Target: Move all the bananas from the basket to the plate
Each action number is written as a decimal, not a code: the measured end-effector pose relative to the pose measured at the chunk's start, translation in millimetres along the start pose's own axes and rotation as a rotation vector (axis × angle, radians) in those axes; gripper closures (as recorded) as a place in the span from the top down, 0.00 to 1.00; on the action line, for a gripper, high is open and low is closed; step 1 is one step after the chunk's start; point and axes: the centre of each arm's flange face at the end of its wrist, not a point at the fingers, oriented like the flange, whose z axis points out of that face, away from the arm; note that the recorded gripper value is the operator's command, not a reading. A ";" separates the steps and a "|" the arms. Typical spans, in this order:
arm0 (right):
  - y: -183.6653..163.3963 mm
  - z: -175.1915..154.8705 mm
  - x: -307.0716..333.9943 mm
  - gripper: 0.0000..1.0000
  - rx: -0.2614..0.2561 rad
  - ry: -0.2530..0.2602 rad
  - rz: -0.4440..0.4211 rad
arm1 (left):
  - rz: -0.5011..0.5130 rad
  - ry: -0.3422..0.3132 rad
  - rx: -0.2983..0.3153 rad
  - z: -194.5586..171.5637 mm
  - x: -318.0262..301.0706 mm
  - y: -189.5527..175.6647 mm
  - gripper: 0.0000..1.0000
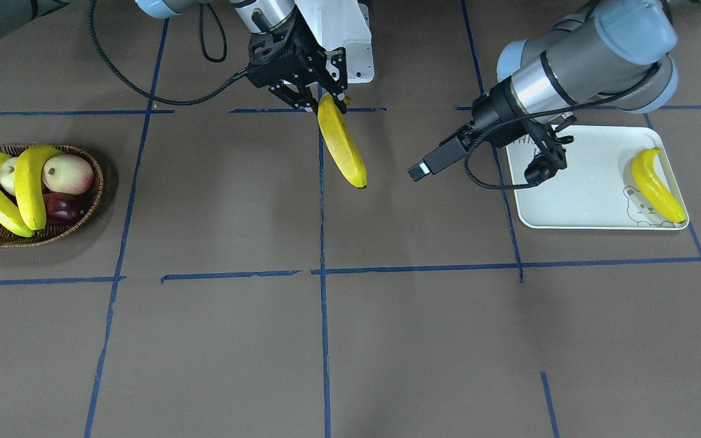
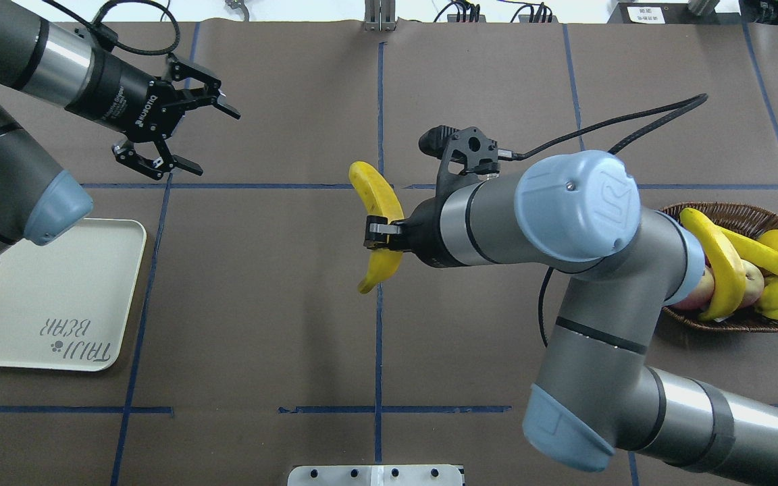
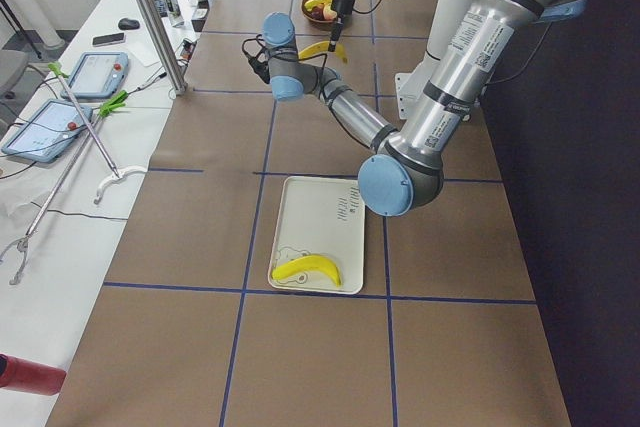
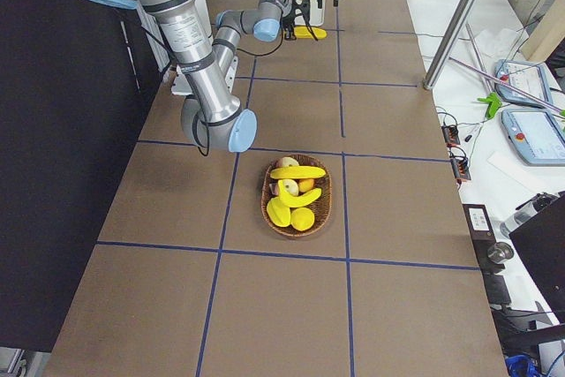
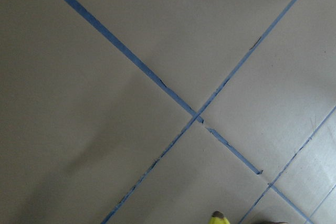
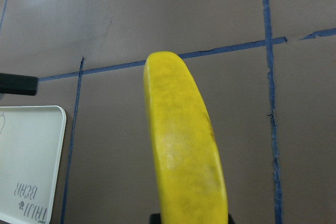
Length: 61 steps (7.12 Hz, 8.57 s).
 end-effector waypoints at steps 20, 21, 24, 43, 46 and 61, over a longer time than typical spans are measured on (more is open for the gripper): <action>-127.7 -82.9 166.5 0.99 -0.168 0.350 -0.054 | 0.088 -0.159 0.187 -44.8 -160.2 -122.9 0.00; -135.8 -95.8 205.2 0.99 -0.187 0.407 -0.115 | 0.155 -0.209 0.220 -67.6 -203.2 -152.3 0.00; -152.0 -150.2 319.9 0.99 -0.249 0.494 -0.250 | 0.256 -0.349 0.305 -106.0 -299.1 -229.0 0.25; -106.0 -164.9 591.5 0.62 -0.410 0.448 -0.165 | 0.477 -0.289 0.273 -208.3 -326.1 -246.7 1.00; -95.1 -154.0 589.6 0.46 -0.439 0.454 -0.183 | 0.474 -0.291 0.273 -208.3 -328.0 -247.1 1.00; -169.4 -120.7 281.7 0.00 -0.145 0.478 -0.368 | 0.354 -0.168 0.205 -137.7 -181.3 -178.1 0.99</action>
